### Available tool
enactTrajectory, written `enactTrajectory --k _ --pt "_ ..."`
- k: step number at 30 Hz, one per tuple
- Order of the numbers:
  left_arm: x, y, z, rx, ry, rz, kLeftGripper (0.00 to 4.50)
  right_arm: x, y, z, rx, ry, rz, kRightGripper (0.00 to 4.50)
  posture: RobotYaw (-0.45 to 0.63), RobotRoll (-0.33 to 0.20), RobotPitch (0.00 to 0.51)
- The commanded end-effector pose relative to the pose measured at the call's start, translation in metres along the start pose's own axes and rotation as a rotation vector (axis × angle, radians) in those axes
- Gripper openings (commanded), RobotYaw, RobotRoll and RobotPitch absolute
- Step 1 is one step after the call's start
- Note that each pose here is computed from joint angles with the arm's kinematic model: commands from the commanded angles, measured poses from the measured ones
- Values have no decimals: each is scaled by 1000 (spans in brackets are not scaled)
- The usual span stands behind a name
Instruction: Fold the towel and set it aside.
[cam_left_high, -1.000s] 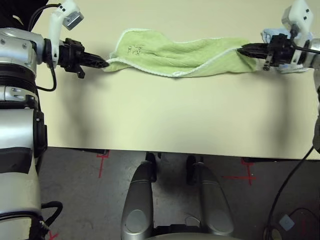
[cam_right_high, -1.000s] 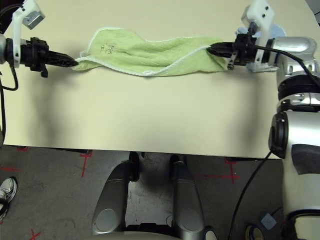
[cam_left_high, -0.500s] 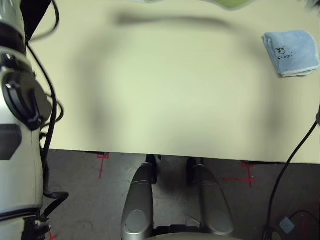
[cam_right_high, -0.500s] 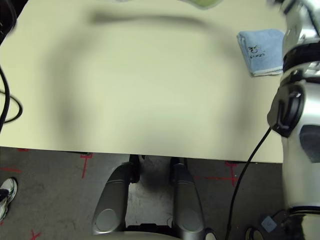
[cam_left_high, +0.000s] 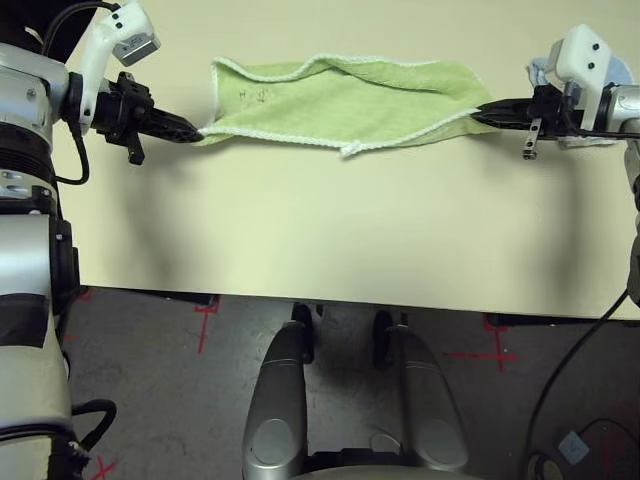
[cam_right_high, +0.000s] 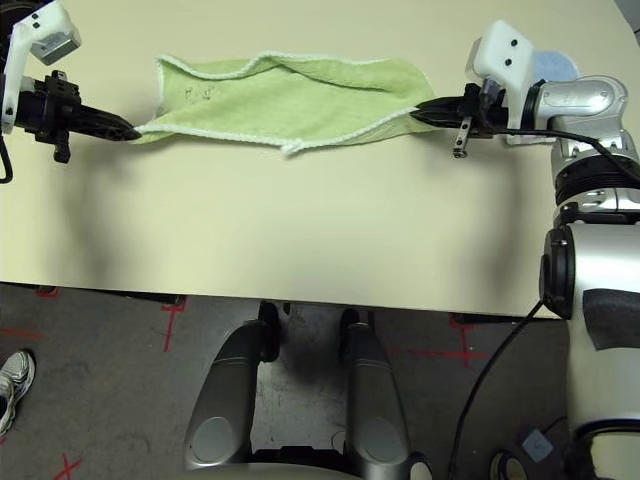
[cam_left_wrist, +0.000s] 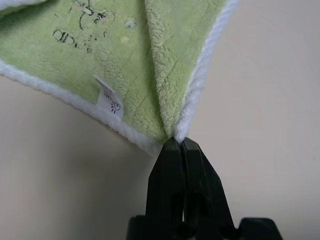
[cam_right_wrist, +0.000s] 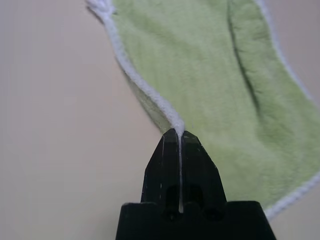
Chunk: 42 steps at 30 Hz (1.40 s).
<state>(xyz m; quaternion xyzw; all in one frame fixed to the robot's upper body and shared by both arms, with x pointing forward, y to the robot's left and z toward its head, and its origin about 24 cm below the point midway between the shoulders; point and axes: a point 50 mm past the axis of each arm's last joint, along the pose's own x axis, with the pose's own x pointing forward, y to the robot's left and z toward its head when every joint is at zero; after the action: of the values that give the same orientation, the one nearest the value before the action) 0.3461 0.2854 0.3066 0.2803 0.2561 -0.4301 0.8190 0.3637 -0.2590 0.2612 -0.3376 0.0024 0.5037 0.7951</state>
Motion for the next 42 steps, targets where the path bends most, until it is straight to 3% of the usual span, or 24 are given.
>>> enactTrajectory --k 1,10,15,17,20,21,24,27,30,32,34,39,42 --pt "-9 -5 -5 1 22 -21 0 -19 4 -4 72 -30 54 17 63 0 362" --pt "-22 -16 -18 -1 100 -80 0 -36 17 -10 177 46 123 17 61 0 364" --pt "-21 -24 -13 -29 54 -147 0 -43 20 -19 235 78 128 17 66 0 365" --pt "-21 -16 -7 -15 16 -105 0 -44 17 -19 258 54 102 17 67 0 366" --pt "-11 10 15 74 -145 206 0 -37 -3 -9 162 -35 -146 17 67 0 366" --pt "-10 20 26 115 -214 398 0 -35 -12 -4 102 -46 -278 17 68 0 367" --pt "-27 37 66 179 -449 903 0 -43 -43 29 -53 -173 -730 17 68 0 370" --pt "-51 33 101 203 -720 1092 0 -60 -61 61 -103 -312 -1017 17 67 0 372" --pt "-63 26 114 209 -910 1096 0 -63 -64 74 -130 -373 -1083 17 67 0 374" --pt "-64 25 114 207 -953 1077 0 -61 -64 74 -142 -383 -1072 17 67 0 374" --pt "-61 26 109 211 -940 1047 0 -57 -62 72 -141 -382 -1028 17 67 0 378" --pt "-19 29 51 219 -516 673 0 -23 -37 37 -121 -233 -601 17 72 0 382" --pt "-13 24 31 207 -376 488 0 -18 -23 21 -99 -166 -417 17 75 0 383"
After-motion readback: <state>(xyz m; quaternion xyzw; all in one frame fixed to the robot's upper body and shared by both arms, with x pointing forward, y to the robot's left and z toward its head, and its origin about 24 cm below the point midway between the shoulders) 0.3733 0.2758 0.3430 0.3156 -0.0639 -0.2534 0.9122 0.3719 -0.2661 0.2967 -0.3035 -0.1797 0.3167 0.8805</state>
